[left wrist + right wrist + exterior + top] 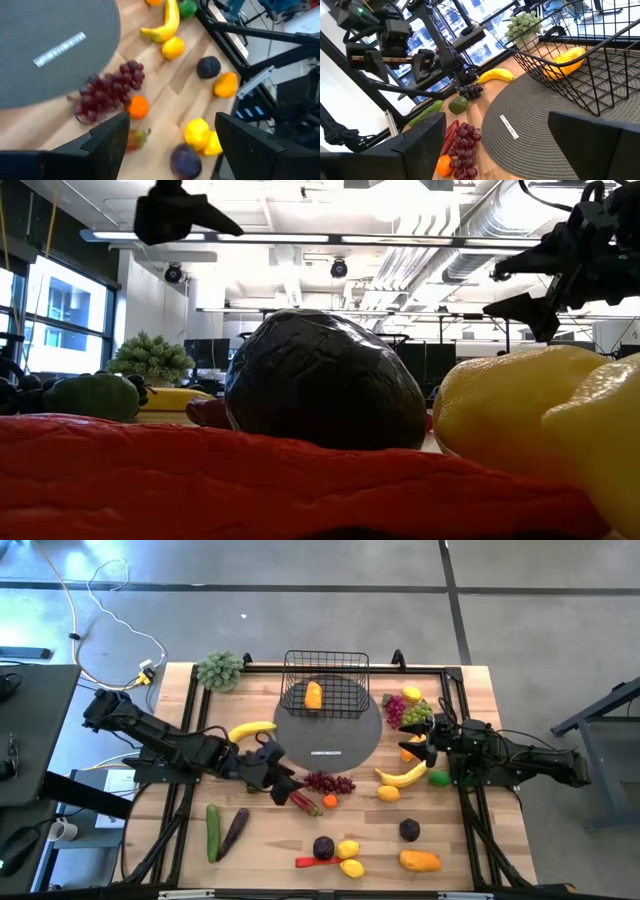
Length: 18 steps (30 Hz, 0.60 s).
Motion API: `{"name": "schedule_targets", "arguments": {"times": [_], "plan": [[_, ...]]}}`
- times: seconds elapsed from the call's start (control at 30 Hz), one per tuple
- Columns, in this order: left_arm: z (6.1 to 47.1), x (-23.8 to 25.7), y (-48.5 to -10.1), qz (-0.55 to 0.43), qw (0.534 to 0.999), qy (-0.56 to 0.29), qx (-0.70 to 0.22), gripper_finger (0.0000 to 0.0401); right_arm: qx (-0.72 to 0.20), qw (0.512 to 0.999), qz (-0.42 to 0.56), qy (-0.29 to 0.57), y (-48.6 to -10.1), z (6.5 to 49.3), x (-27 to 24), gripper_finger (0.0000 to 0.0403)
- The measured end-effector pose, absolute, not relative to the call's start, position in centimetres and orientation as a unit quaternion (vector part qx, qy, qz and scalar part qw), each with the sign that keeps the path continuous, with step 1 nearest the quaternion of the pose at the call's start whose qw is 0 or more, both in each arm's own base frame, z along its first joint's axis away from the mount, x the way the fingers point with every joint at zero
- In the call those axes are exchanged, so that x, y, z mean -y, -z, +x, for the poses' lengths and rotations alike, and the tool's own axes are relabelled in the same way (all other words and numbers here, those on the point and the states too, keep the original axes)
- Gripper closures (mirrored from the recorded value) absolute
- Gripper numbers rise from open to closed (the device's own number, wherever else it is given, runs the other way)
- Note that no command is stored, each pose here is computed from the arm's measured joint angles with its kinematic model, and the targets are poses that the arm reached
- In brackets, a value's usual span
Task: Build produce basket
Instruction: Put the bottom yellow mango into the black wire basket
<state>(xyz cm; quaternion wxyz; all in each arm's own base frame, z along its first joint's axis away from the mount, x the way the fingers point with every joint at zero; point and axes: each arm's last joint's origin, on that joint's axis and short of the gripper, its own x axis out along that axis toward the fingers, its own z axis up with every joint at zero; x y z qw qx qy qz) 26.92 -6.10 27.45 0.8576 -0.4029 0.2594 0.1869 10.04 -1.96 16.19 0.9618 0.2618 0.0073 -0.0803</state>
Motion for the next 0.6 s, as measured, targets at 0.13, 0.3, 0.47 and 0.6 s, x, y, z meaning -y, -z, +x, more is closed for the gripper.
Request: {"name": "schedule_targets", "arguments": {"times": [0.13, 0.3, 0.47, 0.6], "plan": [[26.8, 6.8, -27.4, -0.419, 0.851, -0.181, -0.261, 0.0133, -0.007, 0.962, 0.262, 0.081, -16.2, 10.0, 2.0, 0.0068], [26.6, 7.3, -27.4, -0.439, 0.841, -0.177, -0.263, 0.0137, -0.007, 0.962, 0.262, 0.082, -16.2, 10.0, 2.0, 0.0068], [26.6, 7.7, -27.4, -0.449, 0.835, -0.163, -0.273, 0.0137, -0.005, 0.956, 0.283, 0.082, -16.2, 10.0, 2.0, 0.0068], [26.6, 7.7, -27.4, -0.448, 0.836, -0.163, -0.273, 0.0137, 0.002, 0.928, 0.364, 0.083, -16.2, 10.0, 2.0, 0.0068]]}}
